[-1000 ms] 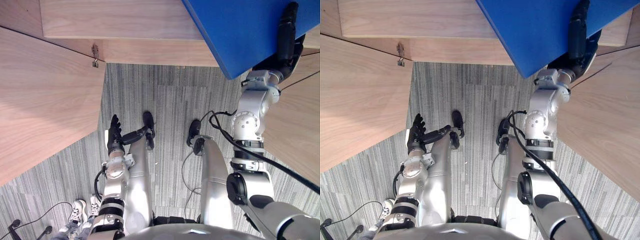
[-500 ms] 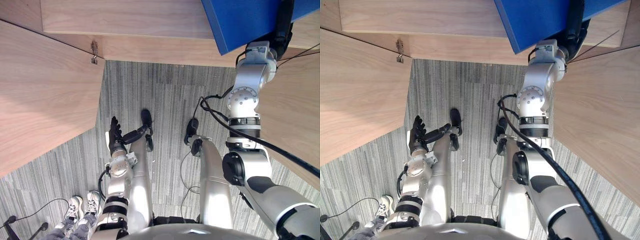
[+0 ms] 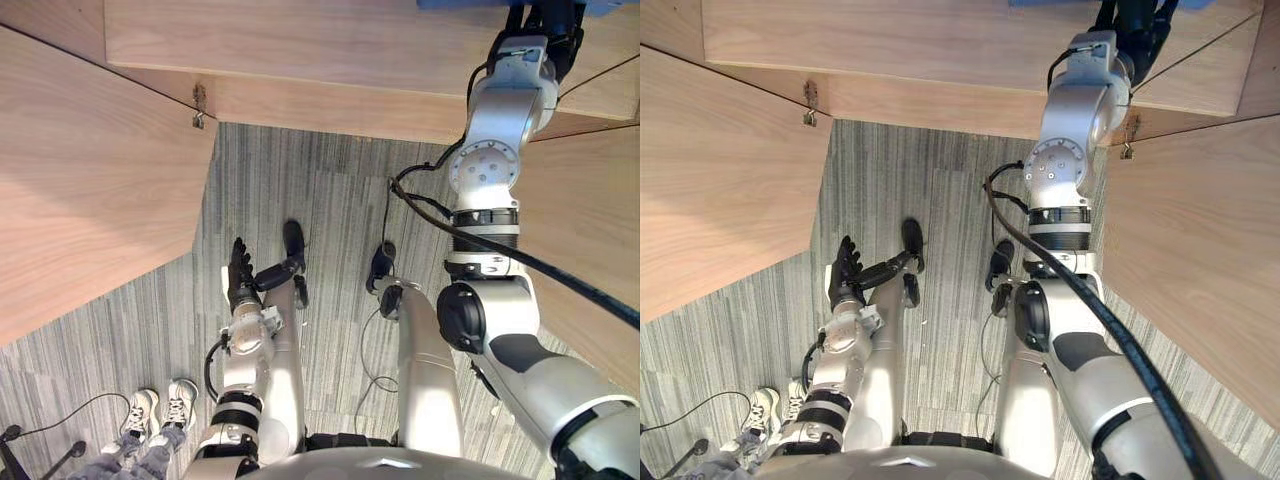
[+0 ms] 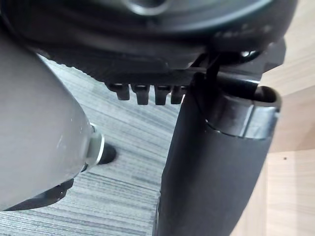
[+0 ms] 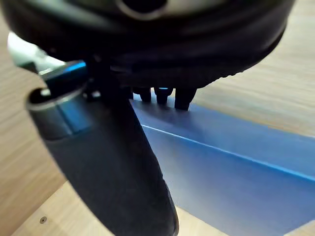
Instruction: Walk over to the cabinet, pick up the folder, carry it to the office cabinet, place the folder inside the office cabinet, then close the office cabinet door
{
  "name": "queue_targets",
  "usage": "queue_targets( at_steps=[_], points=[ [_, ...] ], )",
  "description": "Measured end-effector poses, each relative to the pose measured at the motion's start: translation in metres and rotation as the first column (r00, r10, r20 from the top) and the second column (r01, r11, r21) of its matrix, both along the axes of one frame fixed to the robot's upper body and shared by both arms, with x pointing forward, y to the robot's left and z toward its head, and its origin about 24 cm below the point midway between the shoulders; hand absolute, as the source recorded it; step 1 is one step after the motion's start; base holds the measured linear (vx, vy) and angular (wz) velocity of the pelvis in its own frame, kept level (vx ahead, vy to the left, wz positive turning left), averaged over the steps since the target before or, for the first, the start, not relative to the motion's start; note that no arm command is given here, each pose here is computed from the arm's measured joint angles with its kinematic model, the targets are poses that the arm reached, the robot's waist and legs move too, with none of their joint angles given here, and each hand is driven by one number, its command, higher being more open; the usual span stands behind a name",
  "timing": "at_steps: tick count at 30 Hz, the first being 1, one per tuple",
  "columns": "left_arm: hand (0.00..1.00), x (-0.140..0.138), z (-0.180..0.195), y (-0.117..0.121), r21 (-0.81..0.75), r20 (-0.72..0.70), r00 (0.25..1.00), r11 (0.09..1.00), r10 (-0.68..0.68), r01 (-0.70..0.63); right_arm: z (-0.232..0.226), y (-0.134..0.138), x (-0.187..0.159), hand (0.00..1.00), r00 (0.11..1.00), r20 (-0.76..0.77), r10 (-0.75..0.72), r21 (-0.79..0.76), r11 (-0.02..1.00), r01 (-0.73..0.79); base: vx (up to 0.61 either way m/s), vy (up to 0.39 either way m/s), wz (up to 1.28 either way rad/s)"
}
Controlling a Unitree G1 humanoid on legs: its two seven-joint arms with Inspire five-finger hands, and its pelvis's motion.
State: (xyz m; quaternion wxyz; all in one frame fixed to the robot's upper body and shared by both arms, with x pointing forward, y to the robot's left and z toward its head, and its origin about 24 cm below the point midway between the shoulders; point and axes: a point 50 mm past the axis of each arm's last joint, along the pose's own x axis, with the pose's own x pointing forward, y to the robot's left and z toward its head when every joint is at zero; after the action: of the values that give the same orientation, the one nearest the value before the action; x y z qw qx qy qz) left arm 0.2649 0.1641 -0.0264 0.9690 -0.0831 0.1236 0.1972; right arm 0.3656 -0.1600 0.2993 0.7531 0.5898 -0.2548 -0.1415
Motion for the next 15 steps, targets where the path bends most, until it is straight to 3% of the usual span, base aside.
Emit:
queue_targets(
  at_steps=[15],
  points=[
    [1.0, 0.002, -0.004, -0.002, -0.004, -0.031, 0.999, 1.0, -0.011, 0.011, -0.009, 0.026, 0.012, 1.0, 0.994, -0.069, 0.09, -0.127, 0.987, -0.098, 0.01, 0.013, 0.0]
  ],
)
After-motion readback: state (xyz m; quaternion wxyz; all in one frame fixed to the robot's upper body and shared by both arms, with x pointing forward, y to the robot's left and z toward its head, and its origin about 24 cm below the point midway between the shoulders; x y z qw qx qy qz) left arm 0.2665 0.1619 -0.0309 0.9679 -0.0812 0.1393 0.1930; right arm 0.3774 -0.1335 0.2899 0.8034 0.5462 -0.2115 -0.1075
